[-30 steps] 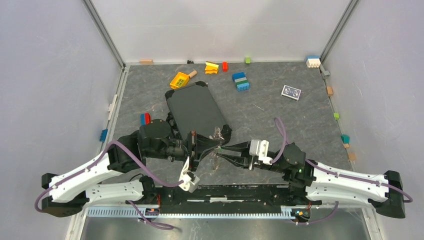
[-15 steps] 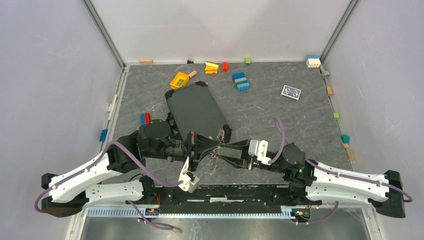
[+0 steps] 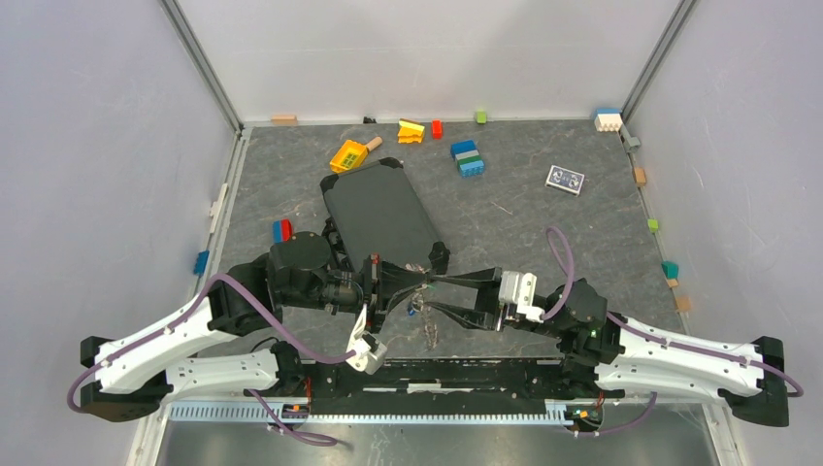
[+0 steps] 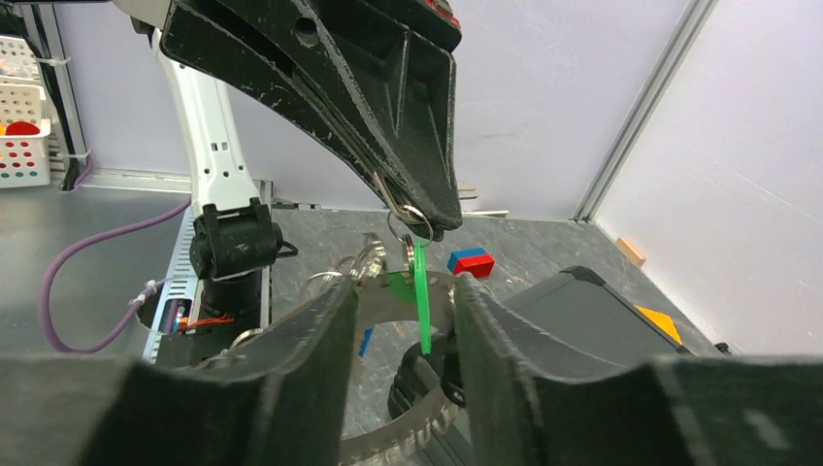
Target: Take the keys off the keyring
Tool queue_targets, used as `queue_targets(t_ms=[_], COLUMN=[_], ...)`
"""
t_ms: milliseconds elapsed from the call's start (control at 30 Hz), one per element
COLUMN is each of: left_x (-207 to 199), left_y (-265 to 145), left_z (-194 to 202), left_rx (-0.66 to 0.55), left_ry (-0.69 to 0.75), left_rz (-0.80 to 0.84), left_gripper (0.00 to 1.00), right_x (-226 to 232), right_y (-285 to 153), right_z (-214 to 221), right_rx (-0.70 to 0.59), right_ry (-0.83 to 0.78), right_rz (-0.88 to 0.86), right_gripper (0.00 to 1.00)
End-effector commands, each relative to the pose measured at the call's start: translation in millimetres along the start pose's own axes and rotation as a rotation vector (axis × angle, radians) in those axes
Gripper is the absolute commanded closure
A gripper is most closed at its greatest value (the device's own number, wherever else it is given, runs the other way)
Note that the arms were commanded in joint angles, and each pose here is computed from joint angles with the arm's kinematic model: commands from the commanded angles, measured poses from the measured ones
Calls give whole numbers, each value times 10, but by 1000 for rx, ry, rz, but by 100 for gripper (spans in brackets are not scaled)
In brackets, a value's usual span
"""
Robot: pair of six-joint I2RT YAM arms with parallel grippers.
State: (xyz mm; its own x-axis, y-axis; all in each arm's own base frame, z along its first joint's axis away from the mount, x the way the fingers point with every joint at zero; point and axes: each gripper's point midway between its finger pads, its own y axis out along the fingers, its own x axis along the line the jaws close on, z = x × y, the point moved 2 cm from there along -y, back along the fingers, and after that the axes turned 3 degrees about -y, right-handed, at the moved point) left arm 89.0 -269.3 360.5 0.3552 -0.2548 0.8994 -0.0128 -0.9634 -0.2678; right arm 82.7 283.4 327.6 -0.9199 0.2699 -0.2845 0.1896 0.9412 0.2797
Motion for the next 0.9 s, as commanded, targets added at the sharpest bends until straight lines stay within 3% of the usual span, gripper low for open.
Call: queue_targets(t_ms=[0, 67, 133, 333, 600, 867], left_x=[144, 135, 134, 123, 127, 123], left_y=[-51, -43, -44, -42, -41, -32], left_z=[-89, -79, -81, -71, -67, -65], left_rx=[-29, -26, -27, -22, -21, -21], left_ry=[5, 3, 3, 1, 2, 2], left_rz=[-58, -55, -55, -53, -54, -52], left_gripper=[98, 98, 98, 98, 98, 98], right_x=[-49, -32, -30, -54, -63, -23], right_y=[17, 17, 9, -7, -39, -6], right_z=[-166, -158, -157, -198, -229, -50], right_rx=[-53, -51, -53, -68, -91, -32], right_ry=[-1, 1, 2, 2, 6, 9], right_rz=[18, 9, 9, 23, 33, 21], right_gripper=[44, 37, 37, 49, 53, 59])
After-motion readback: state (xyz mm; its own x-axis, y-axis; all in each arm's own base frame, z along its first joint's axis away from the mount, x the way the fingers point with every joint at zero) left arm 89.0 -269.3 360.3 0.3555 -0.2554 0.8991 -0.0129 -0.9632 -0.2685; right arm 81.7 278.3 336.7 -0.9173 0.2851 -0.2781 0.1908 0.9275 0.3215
